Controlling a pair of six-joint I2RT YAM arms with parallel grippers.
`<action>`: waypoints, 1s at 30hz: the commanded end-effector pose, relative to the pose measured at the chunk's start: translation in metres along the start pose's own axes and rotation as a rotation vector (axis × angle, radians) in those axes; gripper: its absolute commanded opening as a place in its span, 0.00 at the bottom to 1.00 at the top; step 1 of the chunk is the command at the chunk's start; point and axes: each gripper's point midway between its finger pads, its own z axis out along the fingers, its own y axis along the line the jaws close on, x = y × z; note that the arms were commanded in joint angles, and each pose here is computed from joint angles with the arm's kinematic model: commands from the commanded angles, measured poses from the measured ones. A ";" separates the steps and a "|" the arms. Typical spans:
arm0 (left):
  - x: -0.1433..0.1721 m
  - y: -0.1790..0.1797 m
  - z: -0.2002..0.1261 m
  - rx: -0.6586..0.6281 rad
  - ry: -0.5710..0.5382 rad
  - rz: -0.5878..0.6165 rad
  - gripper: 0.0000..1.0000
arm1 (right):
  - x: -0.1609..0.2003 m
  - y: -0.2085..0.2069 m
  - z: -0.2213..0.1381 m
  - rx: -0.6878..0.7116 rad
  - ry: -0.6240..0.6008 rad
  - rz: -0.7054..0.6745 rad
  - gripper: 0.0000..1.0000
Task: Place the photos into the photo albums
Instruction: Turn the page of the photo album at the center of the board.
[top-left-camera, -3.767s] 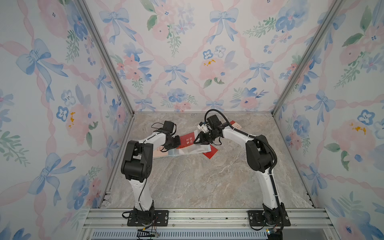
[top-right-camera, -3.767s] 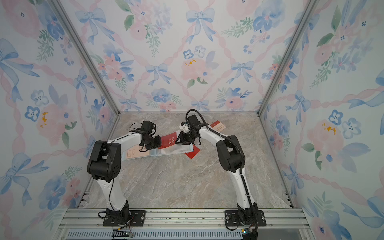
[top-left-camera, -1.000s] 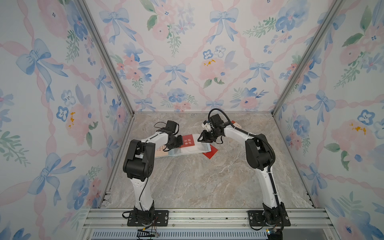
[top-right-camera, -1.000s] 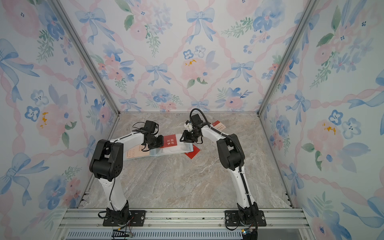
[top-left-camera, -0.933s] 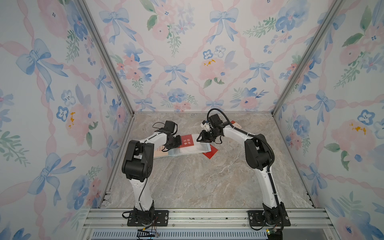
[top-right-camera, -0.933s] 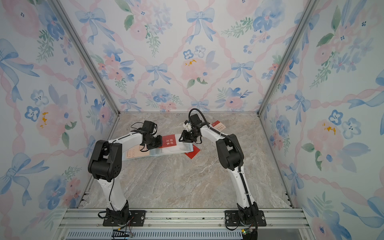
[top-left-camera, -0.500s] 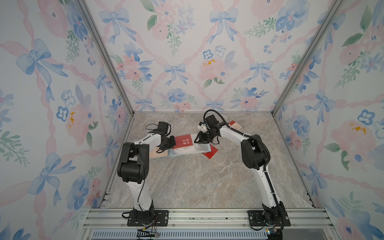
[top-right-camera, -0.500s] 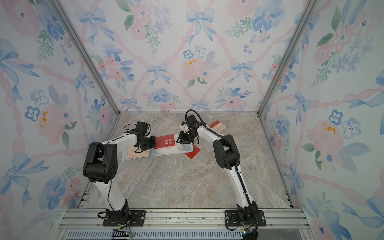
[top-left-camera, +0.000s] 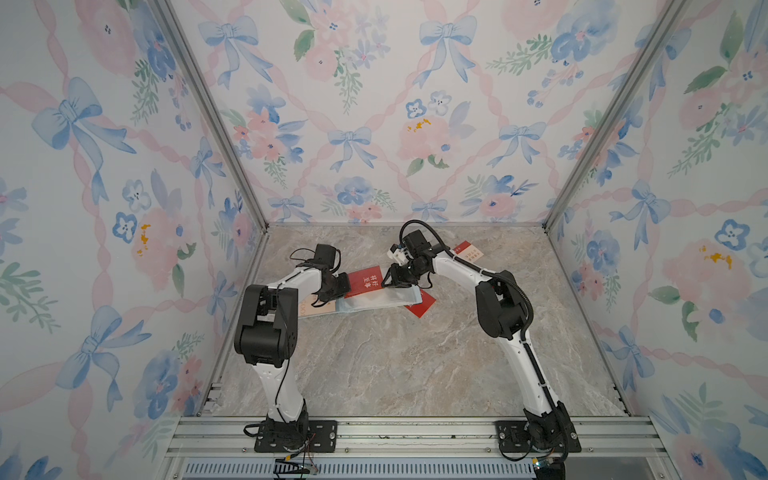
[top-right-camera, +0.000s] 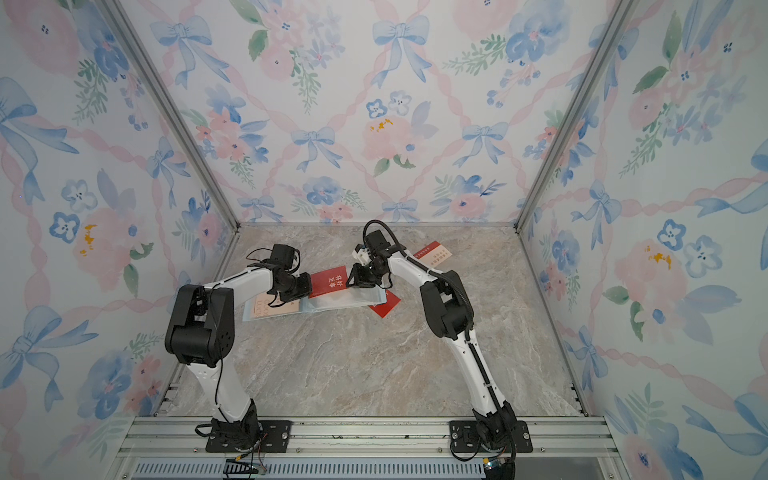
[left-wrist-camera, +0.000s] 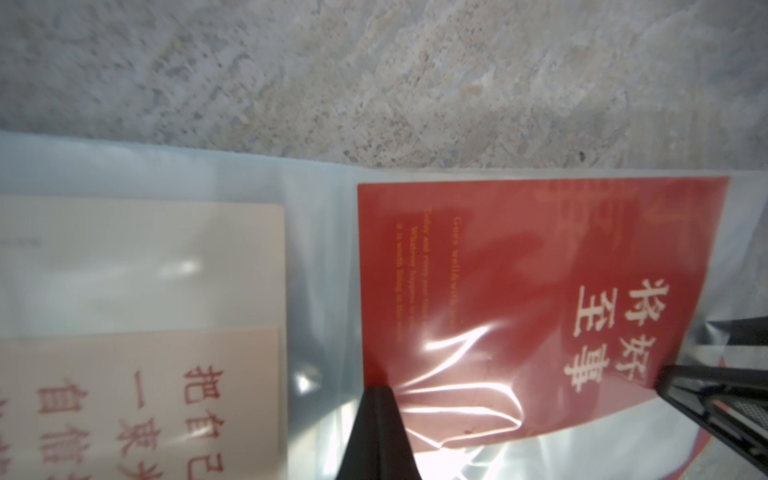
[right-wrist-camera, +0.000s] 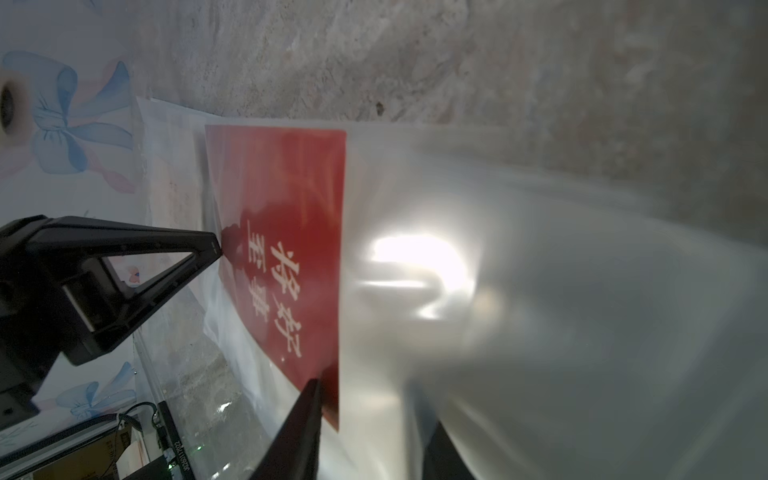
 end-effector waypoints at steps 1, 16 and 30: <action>0.011 0.008 0.001 -0.022 0.033 0.008 0.00 | 0.006 0.016 0.013 -0.054 0.029 0.020 0.34; -0.006 0.001 -0.022 0.025 -0.026 0.004 0.00 | -0.025 0.132 -0.001 -0.449 -0.048 -0.021 0.35; -0.009 0.040 -0.063 0.018 -0.108 -0.067 0.04 | -0.010 0.183 0.036 -0.453 -0.013 -0.115 0.51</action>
